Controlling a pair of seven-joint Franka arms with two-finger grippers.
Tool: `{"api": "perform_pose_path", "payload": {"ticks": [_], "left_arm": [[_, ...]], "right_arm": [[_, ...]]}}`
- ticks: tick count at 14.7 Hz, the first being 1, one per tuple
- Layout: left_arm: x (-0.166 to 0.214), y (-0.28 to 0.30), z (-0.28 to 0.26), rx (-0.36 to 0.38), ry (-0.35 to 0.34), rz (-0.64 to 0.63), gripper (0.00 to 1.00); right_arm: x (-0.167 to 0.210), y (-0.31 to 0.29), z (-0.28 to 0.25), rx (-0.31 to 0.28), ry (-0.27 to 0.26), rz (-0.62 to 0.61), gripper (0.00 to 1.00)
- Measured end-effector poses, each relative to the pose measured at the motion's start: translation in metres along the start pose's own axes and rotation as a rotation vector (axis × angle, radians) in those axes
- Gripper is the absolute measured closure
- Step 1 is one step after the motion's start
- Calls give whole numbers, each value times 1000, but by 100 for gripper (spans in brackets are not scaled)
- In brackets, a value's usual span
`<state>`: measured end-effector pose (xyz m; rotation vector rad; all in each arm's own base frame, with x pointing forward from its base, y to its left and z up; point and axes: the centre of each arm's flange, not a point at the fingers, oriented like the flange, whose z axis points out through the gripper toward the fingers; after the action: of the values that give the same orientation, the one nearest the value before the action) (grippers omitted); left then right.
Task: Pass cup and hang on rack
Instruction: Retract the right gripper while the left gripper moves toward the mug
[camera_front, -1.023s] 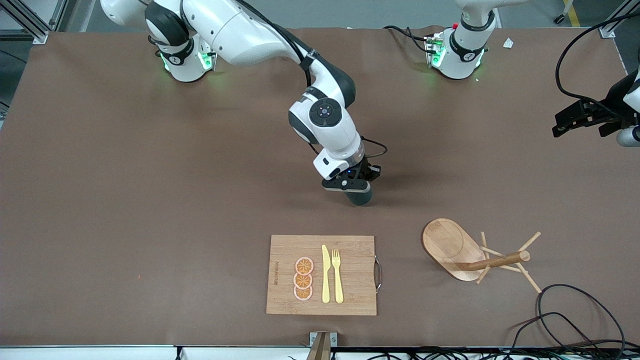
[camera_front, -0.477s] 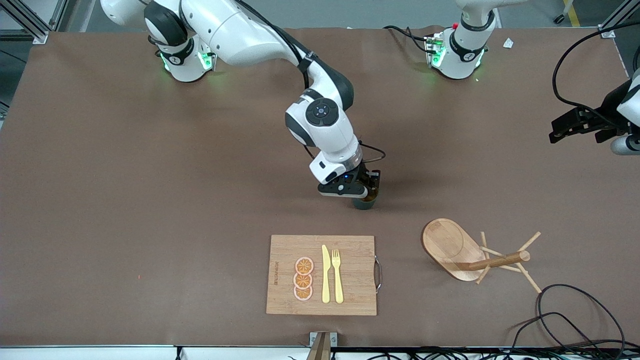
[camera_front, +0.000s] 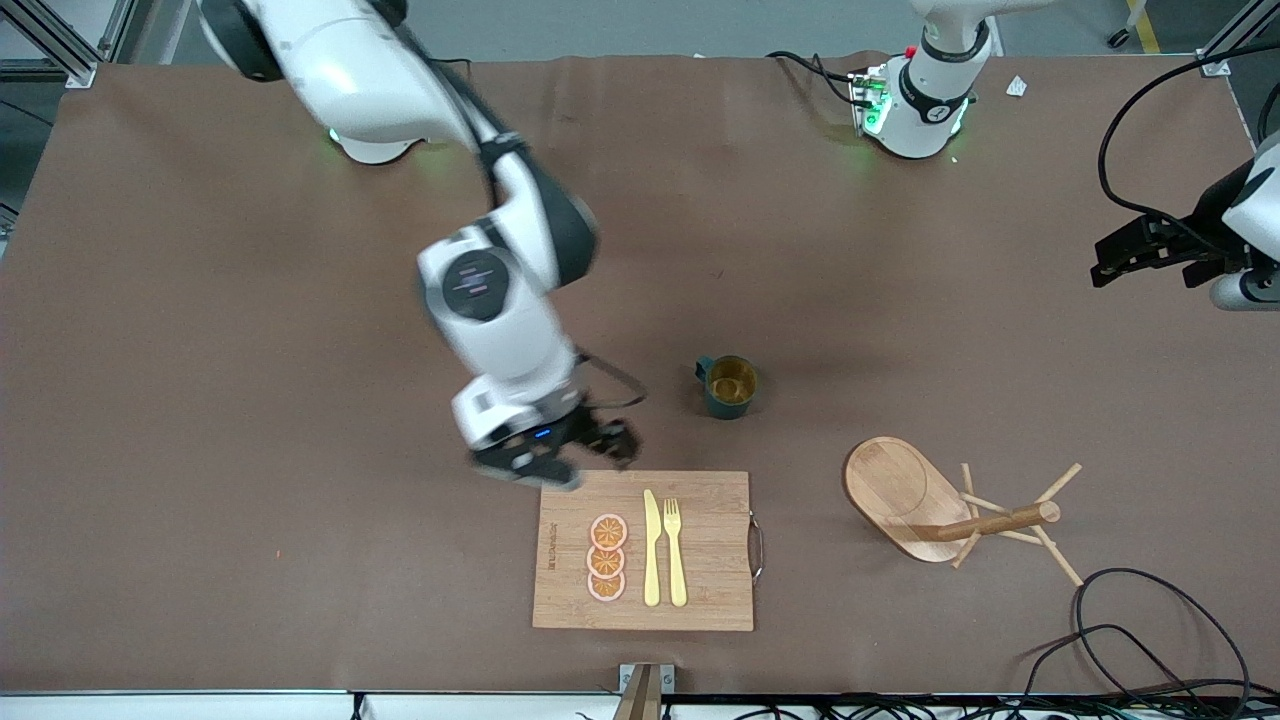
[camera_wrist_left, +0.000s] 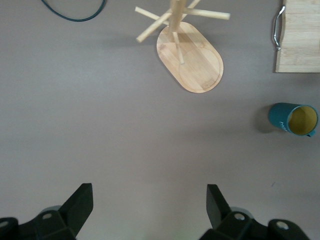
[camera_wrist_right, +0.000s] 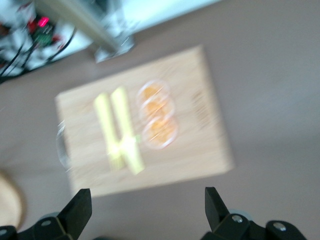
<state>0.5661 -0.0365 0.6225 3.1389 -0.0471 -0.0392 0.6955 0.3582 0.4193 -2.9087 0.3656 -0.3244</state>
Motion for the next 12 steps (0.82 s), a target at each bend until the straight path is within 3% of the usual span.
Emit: {"api": "perform_pose_path", "payload": {"ticks": [4, 7, 12], "left_arm": [[-4, 62, 4, 4, -6, -72, 0], [-11, 119, 12, 34, -12, -125, 0], [-26, 199, 33, 94, -14, -212, 0]], "right_arm": [[88, 133, -33, -72, -29, -69, 0], [119, 211, -47, -116, -73, -39, 0], [149, 337, -90, -141, -75, -46, 0]]}}
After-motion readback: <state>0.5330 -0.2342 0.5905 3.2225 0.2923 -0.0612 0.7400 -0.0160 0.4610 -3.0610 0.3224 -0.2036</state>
